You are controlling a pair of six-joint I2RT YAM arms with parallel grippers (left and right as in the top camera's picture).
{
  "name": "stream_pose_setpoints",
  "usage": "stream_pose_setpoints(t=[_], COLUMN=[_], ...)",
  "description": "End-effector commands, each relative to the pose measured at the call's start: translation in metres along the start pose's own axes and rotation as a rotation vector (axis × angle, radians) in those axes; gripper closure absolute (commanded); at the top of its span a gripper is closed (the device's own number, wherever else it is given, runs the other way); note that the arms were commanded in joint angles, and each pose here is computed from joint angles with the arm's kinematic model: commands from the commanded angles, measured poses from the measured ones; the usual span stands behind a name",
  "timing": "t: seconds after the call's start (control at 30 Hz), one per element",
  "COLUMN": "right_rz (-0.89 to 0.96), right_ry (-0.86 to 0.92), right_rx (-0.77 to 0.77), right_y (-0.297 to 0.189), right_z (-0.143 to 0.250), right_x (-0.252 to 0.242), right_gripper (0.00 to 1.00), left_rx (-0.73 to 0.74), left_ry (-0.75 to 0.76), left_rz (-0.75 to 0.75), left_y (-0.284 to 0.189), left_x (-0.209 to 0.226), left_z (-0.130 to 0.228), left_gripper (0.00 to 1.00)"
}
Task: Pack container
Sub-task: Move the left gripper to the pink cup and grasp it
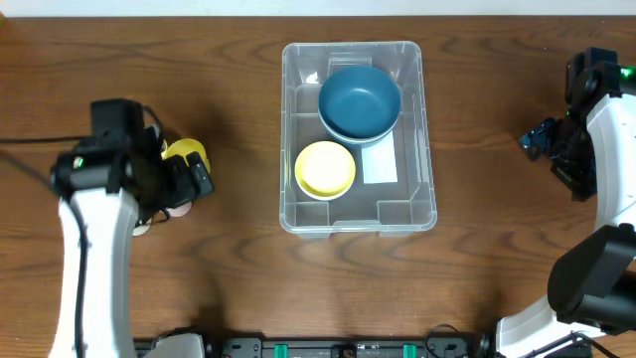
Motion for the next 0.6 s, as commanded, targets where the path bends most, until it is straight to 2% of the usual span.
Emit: stream_pose_setpoints(t=[0.0,0.23,0.57], right_rz=[0.012,0.013,0.013], right_ry=[0.017,0.017,0.017], right_rx=[-0.001,-0.001,-0.001], right_y=[0.002,0.002,0.002], right_z=[-0.002,-0.002,-0.002], right_x=[-0.002,-0.002,-0.002], right_gripper=[0.01,0.01,0.01], left_rx=[0.029,0.137,0.189], left_ry=[0.028,0.126,0.214], left_rz=[-0.068,-0.111,-0.124], left_y=[0.017,0.062,0.095], left_x=[0.005,0.006,0.006], left_z=[-0.012,-0.022,-0.030], left_gripper=[0.02,0.02,0.02])
Point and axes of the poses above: each gripper's point midway between its finger pads, its own y axis out along the fingers, its own x axis along the line the jaws close on, z = x × y, the point moved 3 cm from there along -y, back along the fingers, and after that the axes turned 9 degrees about -y, right-handed, at the moved point
